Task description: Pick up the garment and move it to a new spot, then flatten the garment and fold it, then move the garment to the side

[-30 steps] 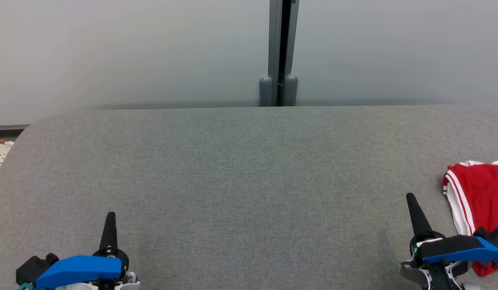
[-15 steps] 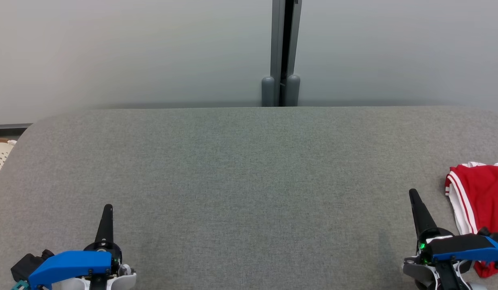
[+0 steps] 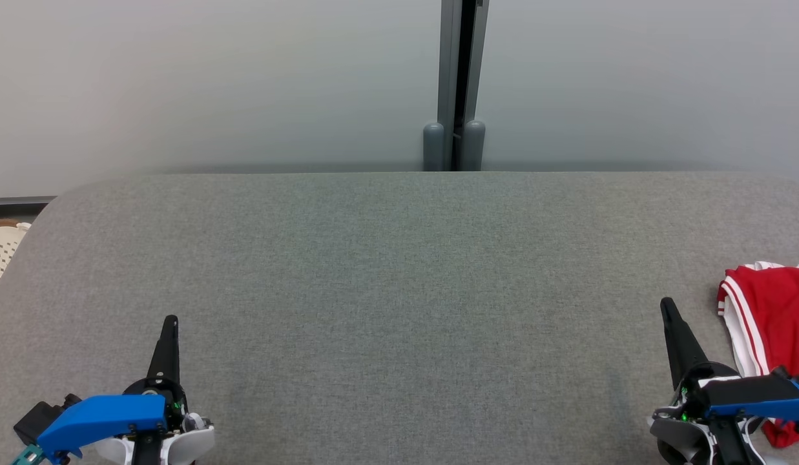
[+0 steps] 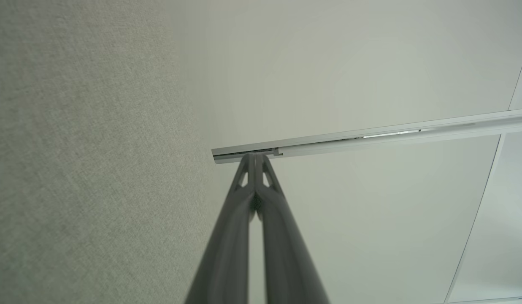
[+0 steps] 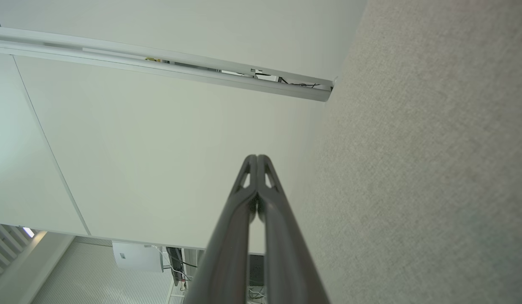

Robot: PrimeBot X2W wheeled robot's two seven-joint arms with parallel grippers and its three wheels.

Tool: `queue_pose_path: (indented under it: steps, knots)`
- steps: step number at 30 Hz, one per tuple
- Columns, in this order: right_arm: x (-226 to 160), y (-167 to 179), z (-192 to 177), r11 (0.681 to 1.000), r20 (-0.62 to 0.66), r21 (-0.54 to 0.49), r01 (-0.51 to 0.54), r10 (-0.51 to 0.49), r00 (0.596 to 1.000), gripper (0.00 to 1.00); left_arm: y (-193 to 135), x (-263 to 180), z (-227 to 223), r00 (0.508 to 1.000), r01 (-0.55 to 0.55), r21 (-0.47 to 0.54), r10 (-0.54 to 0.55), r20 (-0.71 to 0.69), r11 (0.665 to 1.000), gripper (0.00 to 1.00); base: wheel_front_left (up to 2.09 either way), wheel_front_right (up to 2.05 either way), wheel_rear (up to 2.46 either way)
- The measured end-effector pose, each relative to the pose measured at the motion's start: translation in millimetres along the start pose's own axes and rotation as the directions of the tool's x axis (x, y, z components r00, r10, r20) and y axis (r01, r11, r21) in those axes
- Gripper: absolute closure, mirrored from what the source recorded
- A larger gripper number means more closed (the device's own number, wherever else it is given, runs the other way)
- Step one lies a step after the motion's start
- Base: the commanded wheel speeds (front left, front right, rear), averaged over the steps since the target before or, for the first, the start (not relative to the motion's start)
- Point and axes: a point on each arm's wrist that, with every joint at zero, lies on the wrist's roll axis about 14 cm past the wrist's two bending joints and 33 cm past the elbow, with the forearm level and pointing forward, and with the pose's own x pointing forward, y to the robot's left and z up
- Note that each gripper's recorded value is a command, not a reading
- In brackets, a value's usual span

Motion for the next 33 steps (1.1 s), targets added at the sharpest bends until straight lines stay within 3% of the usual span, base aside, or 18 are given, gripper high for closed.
queue_pose_path:
  steps: [24,33]
  knots:
    - [1.7,15.5,-0.7,0.985,-0.014,0.165,-0.056,0.059,0.998,1.00,-17.2,1.7,9.6,0.998,0.068,-0.156,-0.066,0.015,0.985,1.00,0.00,0.00,0.00]
    - [1.6,15.5,-0.6,0.984,-0.013,0.167,-0.056,0.059,0.998,1.00,-18.0,2.0,9.7,0.998,0.070,-0.156,-0.069,0.015,0.985,1.00,0.00,0.00,0.00]
